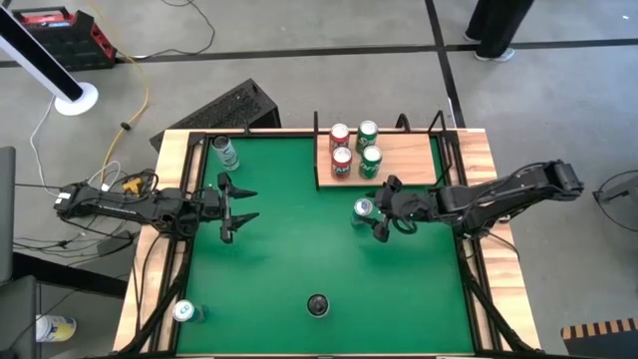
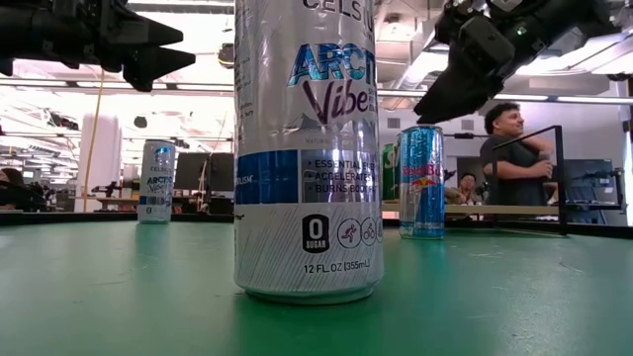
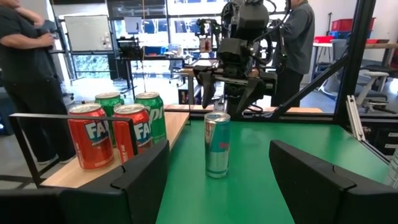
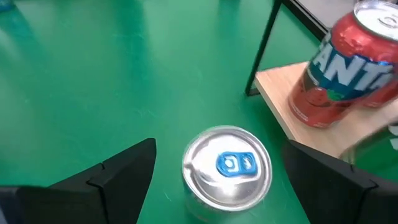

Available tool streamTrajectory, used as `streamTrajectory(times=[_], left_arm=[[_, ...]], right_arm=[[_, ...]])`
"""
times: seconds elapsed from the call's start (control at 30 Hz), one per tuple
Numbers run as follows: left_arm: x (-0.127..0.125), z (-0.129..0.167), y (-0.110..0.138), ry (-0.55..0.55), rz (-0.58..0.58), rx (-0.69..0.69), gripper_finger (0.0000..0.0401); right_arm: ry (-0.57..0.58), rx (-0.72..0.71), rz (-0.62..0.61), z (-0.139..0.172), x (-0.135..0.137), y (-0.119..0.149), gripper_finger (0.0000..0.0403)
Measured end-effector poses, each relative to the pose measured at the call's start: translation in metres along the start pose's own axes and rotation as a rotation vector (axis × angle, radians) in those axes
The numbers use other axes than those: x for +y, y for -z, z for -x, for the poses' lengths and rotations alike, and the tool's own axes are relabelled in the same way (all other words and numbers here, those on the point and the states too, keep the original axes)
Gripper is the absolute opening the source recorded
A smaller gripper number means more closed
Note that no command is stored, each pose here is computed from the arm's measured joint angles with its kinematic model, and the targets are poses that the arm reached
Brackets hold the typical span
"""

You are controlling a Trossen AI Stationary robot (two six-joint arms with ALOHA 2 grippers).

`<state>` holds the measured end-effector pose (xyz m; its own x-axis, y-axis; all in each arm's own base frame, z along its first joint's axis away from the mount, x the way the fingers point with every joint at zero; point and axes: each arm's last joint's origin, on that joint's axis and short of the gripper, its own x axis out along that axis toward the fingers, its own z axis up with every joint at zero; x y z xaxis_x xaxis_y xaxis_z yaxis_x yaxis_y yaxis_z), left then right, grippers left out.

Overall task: Place canned beverage on shelf
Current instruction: Put the top blue soda can on the shelf

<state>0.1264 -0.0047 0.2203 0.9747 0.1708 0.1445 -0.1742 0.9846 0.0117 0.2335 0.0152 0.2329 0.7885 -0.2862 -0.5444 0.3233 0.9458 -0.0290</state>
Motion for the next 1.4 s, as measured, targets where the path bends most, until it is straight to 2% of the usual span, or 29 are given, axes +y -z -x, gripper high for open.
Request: streamTrajectory(times=[0.47, 1.1, 1.23, 1.4], left_arm=[[0.0, 0.0, 0.0, 0.001, -0.003, 0.001, 0.0264], [0.0, 0.0, 0.001, 0.002, -0.002, 0.01, 0.0264], [0.0, 0.0, 0.001, 0.001, -0.008, 0.01, 0.0264], [0.0, 0.0, 0.001, 0.002, -0.011, 0.012, 0.0264]], right_arm=[[0.042, 0.051, 0.018, -0.019, 0.005, 0.009, 0.0372], [0.036, 0.054, 0.009, -0.019, 0.003, 0.008, 0.0371], [0.038, 0.056, 0.005, -0.019, 0.002, 0.008, 0.0358], [0.037, 0.056, 0.001, -0.019, 0.001, 0.008, 0.031]])
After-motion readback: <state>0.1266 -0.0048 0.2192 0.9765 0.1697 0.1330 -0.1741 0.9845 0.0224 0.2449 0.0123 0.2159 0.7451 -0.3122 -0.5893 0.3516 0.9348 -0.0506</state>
